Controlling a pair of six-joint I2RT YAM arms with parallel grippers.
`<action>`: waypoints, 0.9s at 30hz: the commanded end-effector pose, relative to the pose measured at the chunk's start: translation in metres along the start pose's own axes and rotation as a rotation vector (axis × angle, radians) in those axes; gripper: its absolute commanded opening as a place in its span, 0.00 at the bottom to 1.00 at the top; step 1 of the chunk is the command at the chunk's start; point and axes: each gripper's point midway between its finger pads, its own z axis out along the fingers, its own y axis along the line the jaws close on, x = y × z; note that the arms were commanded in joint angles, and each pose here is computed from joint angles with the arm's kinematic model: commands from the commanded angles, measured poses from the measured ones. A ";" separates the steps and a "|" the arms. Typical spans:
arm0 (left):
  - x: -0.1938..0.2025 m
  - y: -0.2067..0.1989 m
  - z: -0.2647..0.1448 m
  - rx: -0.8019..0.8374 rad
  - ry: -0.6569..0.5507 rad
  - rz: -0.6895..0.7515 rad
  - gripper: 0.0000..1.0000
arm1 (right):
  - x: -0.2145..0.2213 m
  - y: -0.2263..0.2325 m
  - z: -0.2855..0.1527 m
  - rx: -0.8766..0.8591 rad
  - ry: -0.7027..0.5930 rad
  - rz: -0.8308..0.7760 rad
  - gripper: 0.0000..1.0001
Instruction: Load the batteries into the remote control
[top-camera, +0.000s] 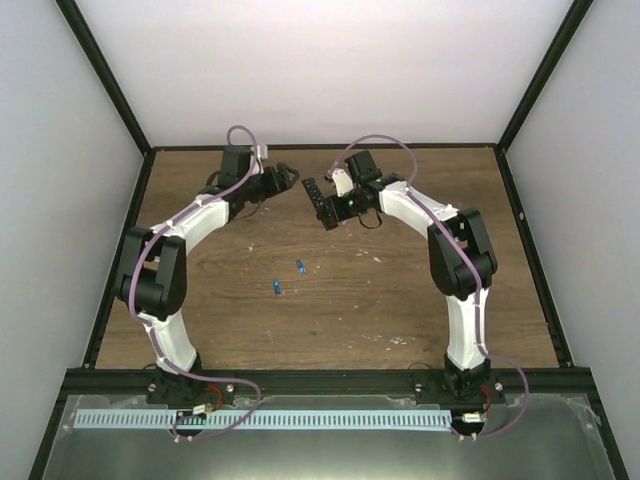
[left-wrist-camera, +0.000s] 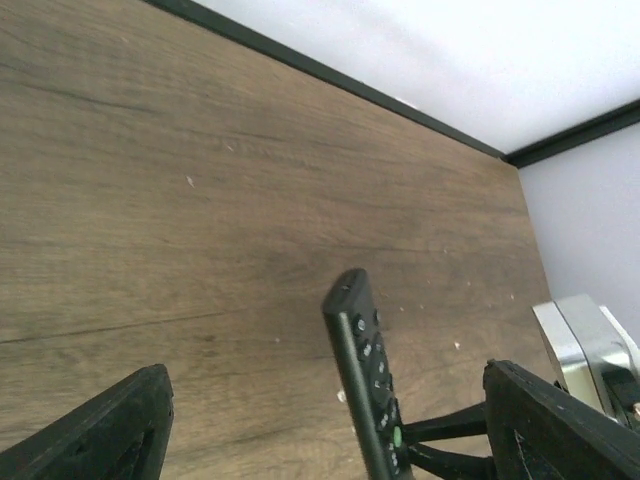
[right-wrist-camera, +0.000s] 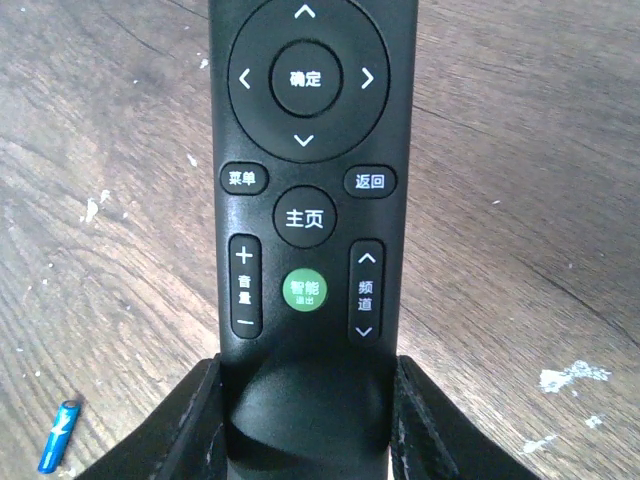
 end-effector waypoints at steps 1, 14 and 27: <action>0.017 -0.014 0.011 0.050 0.044 -0.004 0.85 | -0.029 0.019 -0.012 -0.076 -0.074 -0.035 0.27; 0.035 -0.026 0.020 0.095 0.106 0.029 0.73 | -0.043 0.046 -0.023 -0.129 -0.126 -0.076 0.27; 0.041 -0.025 0.024 0.085 0.130 0.053 0.40 | -0.042 0.061 -0.031 -0.140 -0.146 -0.121 0.27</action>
